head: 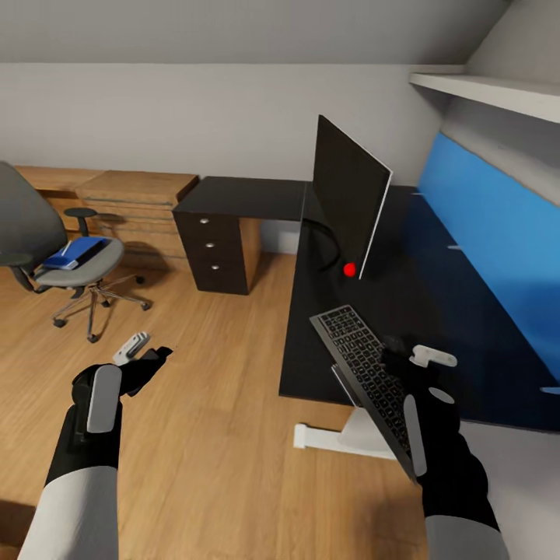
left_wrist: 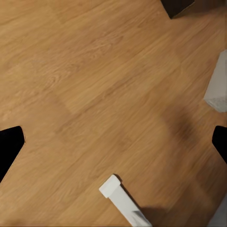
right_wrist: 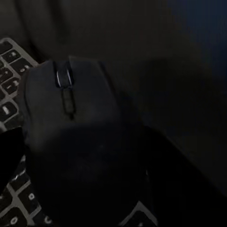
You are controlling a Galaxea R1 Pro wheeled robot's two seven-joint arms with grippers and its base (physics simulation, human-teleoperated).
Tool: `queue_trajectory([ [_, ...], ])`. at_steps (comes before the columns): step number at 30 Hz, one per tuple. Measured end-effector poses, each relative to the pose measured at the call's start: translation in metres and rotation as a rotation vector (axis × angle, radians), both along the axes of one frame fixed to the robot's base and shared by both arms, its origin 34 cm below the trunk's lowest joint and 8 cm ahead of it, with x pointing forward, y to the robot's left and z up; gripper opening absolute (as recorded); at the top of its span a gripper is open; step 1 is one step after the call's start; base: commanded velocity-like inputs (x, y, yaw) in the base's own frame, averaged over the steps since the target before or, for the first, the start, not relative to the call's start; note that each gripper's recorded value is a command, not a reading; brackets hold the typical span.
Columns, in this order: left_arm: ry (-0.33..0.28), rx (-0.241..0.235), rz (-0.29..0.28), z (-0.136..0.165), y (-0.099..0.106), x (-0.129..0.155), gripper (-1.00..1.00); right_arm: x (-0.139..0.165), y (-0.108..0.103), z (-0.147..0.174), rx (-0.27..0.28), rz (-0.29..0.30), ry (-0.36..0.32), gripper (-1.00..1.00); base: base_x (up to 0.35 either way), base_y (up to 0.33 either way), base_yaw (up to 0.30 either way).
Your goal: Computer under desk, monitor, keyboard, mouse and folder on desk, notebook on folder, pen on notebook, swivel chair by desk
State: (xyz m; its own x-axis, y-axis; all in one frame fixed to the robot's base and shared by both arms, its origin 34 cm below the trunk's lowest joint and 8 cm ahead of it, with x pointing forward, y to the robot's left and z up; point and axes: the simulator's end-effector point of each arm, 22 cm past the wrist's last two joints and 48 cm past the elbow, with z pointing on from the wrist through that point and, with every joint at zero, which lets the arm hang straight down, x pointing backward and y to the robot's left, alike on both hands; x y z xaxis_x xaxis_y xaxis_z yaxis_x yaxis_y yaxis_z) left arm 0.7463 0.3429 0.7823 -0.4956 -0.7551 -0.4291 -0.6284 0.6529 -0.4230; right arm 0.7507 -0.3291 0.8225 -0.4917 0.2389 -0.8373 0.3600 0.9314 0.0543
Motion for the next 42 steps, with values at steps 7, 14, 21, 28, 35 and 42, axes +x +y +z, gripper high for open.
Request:
queue_trajectory([
  [7,0.005,-0.009,-0.003,-0.002,-0.005,-0.001,1.0,0.0,0.016,0.0,-0.003,0.038,0.002,-1.0,-0.004,0.077,0.247],
  [14,0.016,-0.021,-0.015,-0.006,-0.016,-0.002,1.0,0.0,0.021,0.002,-0.004,0.052,0.0,-1.0,0.0,0.276,0.248],
  [21,0.011,-0.021,-0.017,-0.003,-0.017,-0.001,1.0,-0.002,0.023,0.001,-0.002,0.056,0.003,-1.0,0.0,0.296,0.248],
  [28,0.008,-0.024,-0.028,-0.001,-0.023,0.0,1.0,-0.002,0.025,-0.001,0.002,0.061,0.008,-1.0,0.0,0.297,0.242],
  [35,0.014,-0.017,-0.063,-0.001,-0.035,0.002,1.0,0.0,0.038,0.004,-0.004,0.094,0.001,-1.0,0.0,0.229,0.17],
  [42,0.008,-0.014,-0.068,0.003,-0.037,0.003,1.0,-0.005,0.042,0.002,-0.002,0.102,0.007,-1.0,0.0,0.028,0.1],
])
